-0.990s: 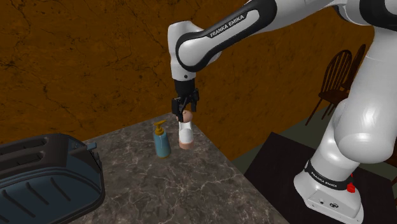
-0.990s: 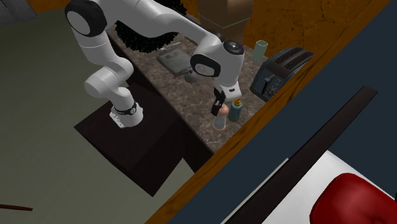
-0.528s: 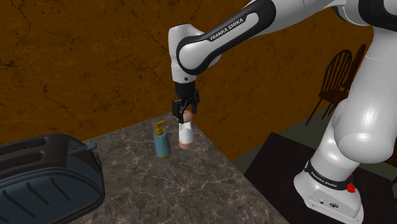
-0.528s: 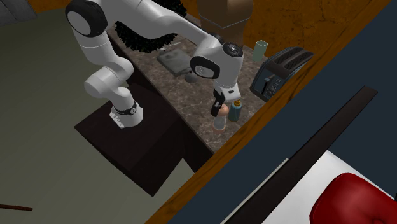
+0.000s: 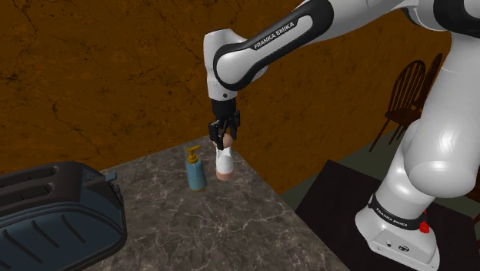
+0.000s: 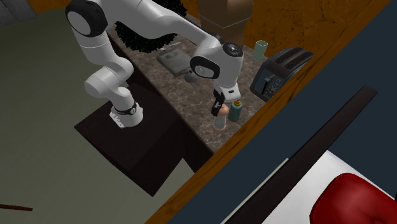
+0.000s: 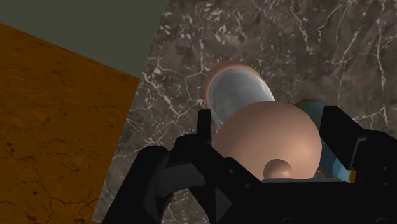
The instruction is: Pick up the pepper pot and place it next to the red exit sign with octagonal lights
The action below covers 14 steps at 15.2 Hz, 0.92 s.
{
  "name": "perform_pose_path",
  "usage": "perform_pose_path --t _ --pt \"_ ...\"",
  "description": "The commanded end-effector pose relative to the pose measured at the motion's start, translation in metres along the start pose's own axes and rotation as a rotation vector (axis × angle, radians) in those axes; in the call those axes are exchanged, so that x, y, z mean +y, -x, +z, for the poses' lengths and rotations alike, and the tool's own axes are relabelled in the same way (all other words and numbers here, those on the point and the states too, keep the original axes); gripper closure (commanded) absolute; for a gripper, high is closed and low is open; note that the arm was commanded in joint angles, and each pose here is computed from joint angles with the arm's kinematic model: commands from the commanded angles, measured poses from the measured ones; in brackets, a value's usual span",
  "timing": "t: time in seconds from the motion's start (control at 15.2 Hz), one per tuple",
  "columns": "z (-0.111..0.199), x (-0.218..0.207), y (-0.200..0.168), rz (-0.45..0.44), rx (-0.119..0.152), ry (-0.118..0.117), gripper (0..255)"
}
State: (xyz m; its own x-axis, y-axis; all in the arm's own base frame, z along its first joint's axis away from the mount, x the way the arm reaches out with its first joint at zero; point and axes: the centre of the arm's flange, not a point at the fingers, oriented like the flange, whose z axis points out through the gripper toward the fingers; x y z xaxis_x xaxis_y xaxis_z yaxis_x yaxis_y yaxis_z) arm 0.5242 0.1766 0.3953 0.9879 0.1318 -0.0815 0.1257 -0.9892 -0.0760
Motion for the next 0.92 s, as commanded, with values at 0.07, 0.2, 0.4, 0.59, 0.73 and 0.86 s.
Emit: perform_pose_path --t 0.07,0.2,0.4,0.59,0.73,0.86 --pt "0.0 0.0 0.0 0.0 0.0 0.0 255" --pt "0.0 0.0 0.0 0.0 0.0 0.0 255" --pt "-0.016 -0.001 0.001 0.0 0.0 0.0 255" --pt "-0.031 -0.002 0.003 0.0 0.0 0.0 255" --pt "-0.042 -0.003 0.003 0.0 0.0 0.0 255" --pt "-0.052 -0.004 0.004 0.0 0.0 0.0 255"
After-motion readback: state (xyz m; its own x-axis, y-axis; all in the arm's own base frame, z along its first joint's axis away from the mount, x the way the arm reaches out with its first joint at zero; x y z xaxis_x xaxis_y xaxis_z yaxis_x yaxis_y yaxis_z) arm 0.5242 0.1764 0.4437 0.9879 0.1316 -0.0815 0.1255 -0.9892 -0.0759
